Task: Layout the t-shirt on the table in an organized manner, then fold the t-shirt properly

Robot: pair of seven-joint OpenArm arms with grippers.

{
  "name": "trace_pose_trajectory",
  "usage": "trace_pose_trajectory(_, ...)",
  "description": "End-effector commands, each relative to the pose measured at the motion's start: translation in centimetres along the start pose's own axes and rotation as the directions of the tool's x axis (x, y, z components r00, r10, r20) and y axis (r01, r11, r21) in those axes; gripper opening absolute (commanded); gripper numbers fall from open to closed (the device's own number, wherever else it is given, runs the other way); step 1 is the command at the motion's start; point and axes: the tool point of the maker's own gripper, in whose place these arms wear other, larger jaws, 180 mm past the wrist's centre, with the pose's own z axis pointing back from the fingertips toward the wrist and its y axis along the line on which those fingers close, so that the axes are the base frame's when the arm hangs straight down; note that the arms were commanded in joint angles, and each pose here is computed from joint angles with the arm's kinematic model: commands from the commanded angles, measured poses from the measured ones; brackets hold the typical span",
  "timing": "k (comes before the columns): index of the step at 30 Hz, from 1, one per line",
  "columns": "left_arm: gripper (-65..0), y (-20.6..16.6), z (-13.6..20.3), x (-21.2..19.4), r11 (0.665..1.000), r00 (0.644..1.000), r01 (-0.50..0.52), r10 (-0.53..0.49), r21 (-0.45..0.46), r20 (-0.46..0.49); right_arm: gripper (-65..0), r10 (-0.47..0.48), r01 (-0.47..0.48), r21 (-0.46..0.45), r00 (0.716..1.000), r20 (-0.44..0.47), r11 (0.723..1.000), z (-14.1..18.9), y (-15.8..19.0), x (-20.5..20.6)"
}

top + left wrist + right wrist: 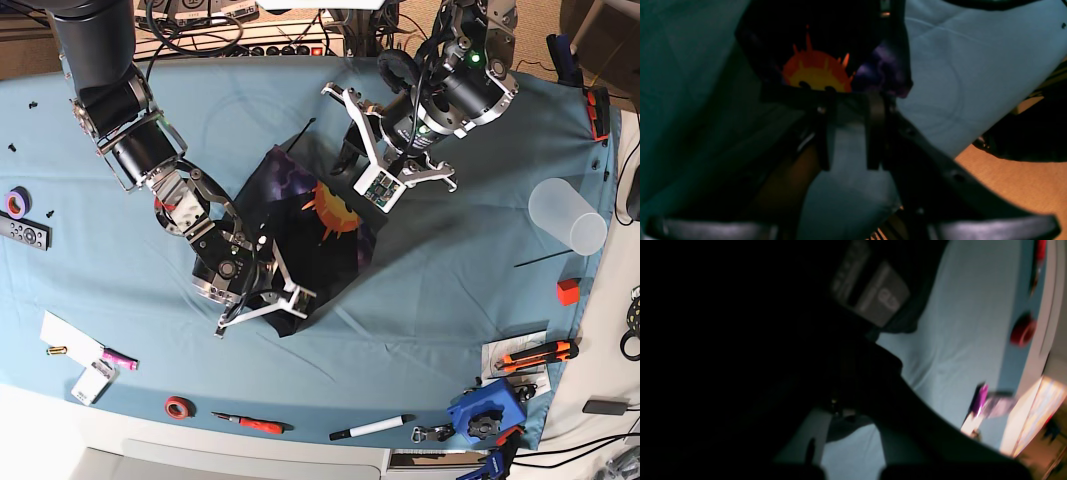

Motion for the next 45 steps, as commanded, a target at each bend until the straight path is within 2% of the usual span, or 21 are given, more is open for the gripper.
trace_pose_trajectory(1, -51.0, -0.2, 0.3, 1.2, 1.0, 0.999, 0.007, -0.007, -0.005, 0.052, -65.0, -0.022, 0.024, -0.053, 0.999, 0.032, 0.998, 0.9, -2.1, 1.0)
trace_pose_trajectory(7, -51.0, -0.2, 0.3, 1.4, 1.0, 0.998, 0.007, -0.007, -0.006, 0.061, -63.8, -0.034, 0.036, -0.057, 0.999, 0.023, 0.998, 0.9, -2.2, 0.8)
trace_pose_trajectory(9, -51.0, -0.2, 0.3, 1.4, 1.0, 0.998, 0.008, -0.007, -0.005, 0.061, -52.9, -0.035, 0.036, -0.058, 0.999, 0.023, 0.998, 0.9, -2.2, 0.8)
trace_pose_trajectory(11, -51.0, -0.2, 0.3, 1.4, 1.0, 0.998, 0.008, -0.007, -0.005, 0.061, -46.8, -0.05, 0.051, -0.065, 0.999, 0.022, 0.997, 1.0, -2.3, 0.8)
trace_pose_trajectory(15, -51.0, -0.3, 0.3, 1.4, 1.0, 0.998, 0.018, -0.018, -0.009, 0.062, -46.5, -0.159, 0.156, -0.133, 0.987, -0.007, 0.979, 2.1, -4.4, 0.3)
trace_pose_trajectory(18, -51.0, -0.3, 0.3, 1.5, 1.0, 0.998, 0.018, -0.017, -0.009, 0.066, -46.5, -0.245, 0.253, -0.172, 0.967, 0.064, 0.952, 3.9, -6.6, 0.9)
trace_pose_trajectory(21, -51.0, -0.2, 0.4, 1.4, 1.0, 0.998, 0.02, -0.019, -0.008, 0.064, -46.6, -0.334, 0.357, -0.135, 0.928, 0.163, 0.924, 5.7, -8.0, 1.6)
trace_pose_trajectory(24, -51.0, -0.3, 0.4, 1.4, 1.0, 0.998, 0.02, -0.019, -0.008, 0.065, -46.8, -0.422, 0.445, -0.045, 0.874, 0.242, 0.894, 6.8, -8.3, 2.0)
trace_pose_trajectory(25, -51.0, -0.3, 0.4, 1.4, 1.0, 0.998, 0.02, -0.019, -0.008, 0.065, -47.8, -0.454, 0.471, -0.005, 0.853, 0.256, 0.882, 6.9, -8.1, 1.8)
trace_pose_trajectory(27, -51.0, -0.2, 0.4, 1.4, 1.0, 0.998, 0.02, -0.02, -0.007, 0.064, -55.2, -0.523, 0.513, 0.109, 0.808, 0.271, 0.851, 6.6, -6.5, 1.4)
trace_pose_trajectory(30, -51.0, 0.5, 0.4, 1.3, 0.999, 0.998, 0.038, -0.04, 0.033, 0.054, -63.9, -0.63, 0.554, 0.309, 0.728, 0.27, 0.773, 6.0, -2.7, 0.9)
trace_pose_trajectory(32, -51.0, 1.3, 0.4, 1.2, 0.995, 0.997, 0.058, -0.062, 0.077, 0.05, -65.0, -0.694, 0.574, 0.407, 0.668, 0.269, 0.71, 5.8, -0.6, 0.5)
trace_pose_trajectory(35, -51.0, 2.5, 0.5, 1.3, 0.985, 0.994, 0.087, -0.094, 0.146, 0.046, -65.0, -0.767, 0.619, 0.463, 0.581, 0.273, 0.634, 5.2, 1.3, -0.8)
trace_pose_trajectory(37, -51.0, 3.7, 0.7, 1.1, 0.974, 0.996, 0.082, -0.09, 0.21, 0.03, -65.0, -0.796, 0.647, 0.47, 0.542, 0.27, 0.6, 4.5, 2.4, -1.7)
trace_pose_trajectory(39, -51.0, 5.1, 1.1, 0.8, 0.955, 0.996, 0.078, -0.084, 0.285, 0.01, -65.0, -0.811, 0.673, 0.46, 0.533, 0.243, 0.58, 3.4, 3.8, -2.8)
trace_pose_trajectory(42, -51.2, 7.1, 1.6, -0.3, 0.924, 0.994, 0.105, -0.097, 0.369, -0.04, -65.0, -0.814, 0.698, 0.435, 0.554, 0.177, 0.569, 1.8, 5.5, -4.3)
trace_pose_trajectory(43, -53.2, 7.8, 1.8, -0.6, 0.912, 0.994, 0.11, -0.097, 0.396, -0.054, -65.0, -0.814, 0.705, 0.426, 0.558, 0.16, 0.567, 1.6, 5.8, -4.8)
trace_pose_trajectory(45, -64.1, 9.2, 2.5, -1.2, 0.884, 0.993, 0.112, -0.086, 0.454, -0.077, -65.0, -0.815, 0.714, 0.415, 0.562, 0.141, 0.564, 1.6, 5.7, -5.1)
